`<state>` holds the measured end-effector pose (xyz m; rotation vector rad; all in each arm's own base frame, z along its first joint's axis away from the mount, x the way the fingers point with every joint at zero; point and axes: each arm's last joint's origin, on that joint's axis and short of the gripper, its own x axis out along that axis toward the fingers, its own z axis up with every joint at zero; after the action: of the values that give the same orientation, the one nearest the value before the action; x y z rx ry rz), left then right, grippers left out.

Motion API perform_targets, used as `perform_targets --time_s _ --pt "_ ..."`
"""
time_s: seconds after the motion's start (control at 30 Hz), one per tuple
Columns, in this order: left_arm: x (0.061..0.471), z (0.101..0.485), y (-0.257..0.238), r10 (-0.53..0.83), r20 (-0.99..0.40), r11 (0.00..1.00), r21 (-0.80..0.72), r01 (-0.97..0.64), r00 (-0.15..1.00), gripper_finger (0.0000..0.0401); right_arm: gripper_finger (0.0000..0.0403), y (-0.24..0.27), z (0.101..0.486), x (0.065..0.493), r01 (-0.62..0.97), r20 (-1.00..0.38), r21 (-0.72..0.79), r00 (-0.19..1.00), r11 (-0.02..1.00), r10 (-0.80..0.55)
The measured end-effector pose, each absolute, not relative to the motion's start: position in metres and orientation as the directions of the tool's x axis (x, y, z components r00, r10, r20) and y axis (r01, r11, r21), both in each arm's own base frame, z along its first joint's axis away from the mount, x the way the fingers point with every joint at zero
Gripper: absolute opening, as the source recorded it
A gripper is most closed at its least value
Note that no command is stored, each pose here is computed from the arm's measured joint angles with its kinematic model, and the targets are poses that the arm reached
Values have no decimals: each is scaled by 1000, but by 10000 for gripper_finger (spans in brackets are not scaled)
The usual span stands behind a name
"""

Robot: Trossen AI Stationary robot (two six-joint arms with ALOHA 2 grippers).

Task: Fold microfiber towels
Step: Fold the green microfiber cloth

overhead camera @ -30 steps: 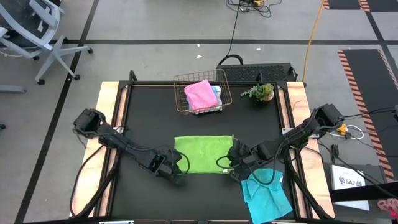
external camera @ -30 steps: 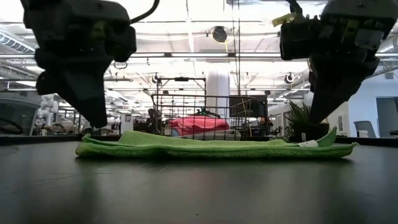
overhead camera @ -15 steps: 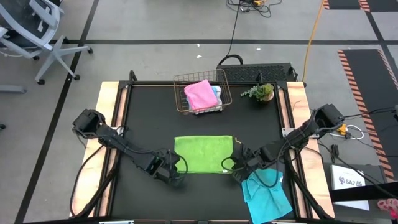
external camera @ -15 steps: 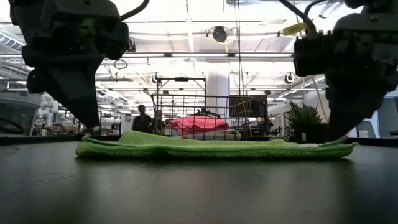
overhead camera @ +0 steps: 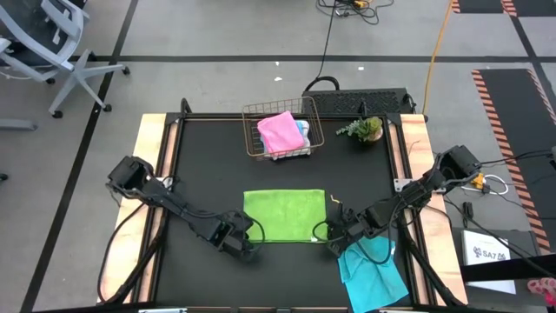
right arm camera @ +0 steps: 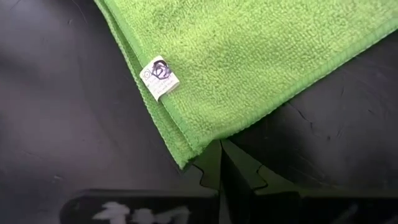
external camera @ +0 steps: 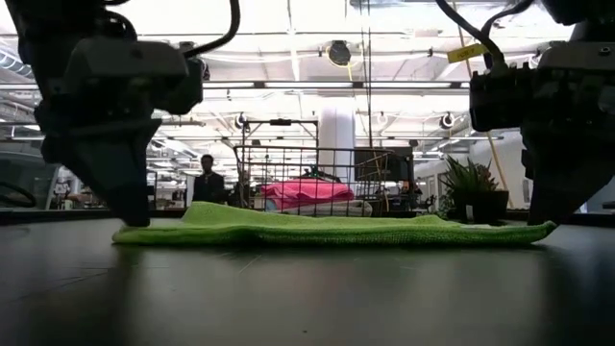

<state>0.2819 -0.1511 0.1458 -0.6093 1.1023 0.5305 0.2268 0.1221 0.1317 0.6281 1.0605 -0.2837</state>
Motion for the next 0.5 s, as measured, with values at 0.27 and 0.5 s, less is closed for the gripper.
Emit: perform_targets --time_s 0.27,0.5 --pt "282 143 -150 92 -934 753 -162 -637 346 1 0 122 133 227 485 -872 333 484 808 69" --pt "279 152 -152 67 -931 765 -183 -618 359 1 0 132 158 240 368 -828 378 546 849 132"
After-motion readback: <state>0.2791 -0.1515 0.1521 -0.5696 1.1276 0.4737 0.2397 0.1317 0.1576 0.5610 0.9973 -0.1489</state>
